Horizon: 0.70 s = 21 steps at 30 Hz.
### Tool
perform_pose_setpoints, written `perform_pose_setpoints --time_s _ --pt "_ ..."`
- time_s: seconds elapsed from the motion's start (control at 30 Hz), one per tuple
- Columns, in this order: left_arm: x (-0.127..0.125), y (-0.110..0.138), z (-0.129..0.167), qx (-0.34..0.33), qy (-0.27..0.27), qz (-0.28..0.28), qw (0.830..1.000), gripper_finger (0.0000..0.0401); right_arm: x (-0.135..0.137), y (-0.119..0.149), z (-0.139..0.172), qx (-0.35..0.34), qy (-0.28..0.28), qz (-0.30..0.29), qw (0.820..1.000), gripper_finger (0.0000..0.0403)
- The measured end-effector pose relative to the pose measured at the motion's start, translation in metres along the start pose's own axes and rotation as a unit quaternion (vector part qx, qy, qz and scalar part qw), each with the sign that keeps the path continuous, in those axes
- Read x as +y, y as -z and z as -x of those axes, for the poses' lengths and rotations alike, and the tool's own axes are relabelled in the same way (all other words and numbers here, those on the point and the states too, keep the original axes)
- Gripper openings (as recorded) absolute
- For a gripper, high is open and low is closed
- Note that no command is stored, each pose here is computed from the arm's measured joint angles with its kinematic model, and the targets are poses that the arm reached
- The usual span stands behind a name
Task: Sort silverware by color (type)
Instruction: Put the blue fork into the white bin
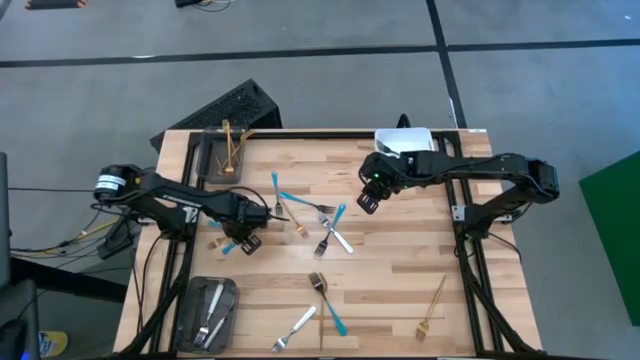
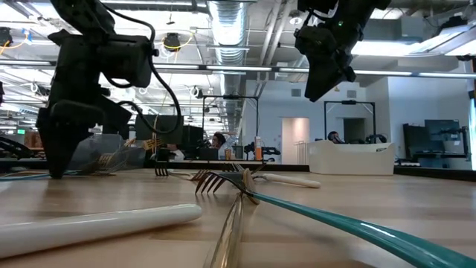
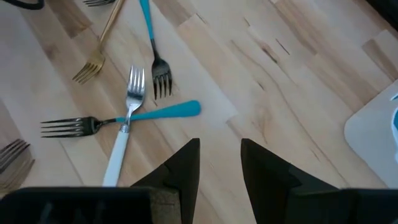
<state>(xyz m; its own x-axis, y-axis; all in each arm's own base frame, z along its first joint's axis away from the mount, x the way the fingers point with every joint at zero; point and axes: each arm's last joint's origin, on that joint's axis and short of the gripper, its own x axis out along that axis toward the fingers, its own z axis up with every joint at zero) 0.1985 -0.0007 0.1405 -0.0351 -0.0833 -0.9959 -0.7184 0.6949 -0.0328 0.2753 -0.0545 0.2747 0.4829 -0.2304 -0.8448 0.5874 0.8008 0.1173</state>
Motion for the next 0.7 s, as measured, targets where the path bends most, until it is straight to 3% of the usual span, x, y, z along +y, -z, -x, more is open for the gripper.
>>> perform_pose_setpoints --time_s 0.23,0.4,0.5,0.7 --pt "-0.002 0.003 0.018 -0.014 0.058 -0.006 0.998 0.0010 0.010 -0.012 0.001 -0.034 -0.097 -0.069 0.992 0.0140" --pt "-0.009 -0.002 0.055 -0.095 0.116 -0.038 0.988 0.0003 0.024 -0.025 0.007 -0.107 -0.158 -0.097 0.977 0.0140" --pt "-0.012 -0.009 0.083 -0.187 0.151 -0.075 0.968 0.0003 0.030 -0.031 0.011 -0.138 -0.196 -0.101 0.966 0.0140" --pt "-0.017 -0.026 0.126 -0.342 0.218 -0.141 0.903 0.0004 0.034 -0.039 0.016 -0.167 -0.241 -0.097 0.951 0.0143"
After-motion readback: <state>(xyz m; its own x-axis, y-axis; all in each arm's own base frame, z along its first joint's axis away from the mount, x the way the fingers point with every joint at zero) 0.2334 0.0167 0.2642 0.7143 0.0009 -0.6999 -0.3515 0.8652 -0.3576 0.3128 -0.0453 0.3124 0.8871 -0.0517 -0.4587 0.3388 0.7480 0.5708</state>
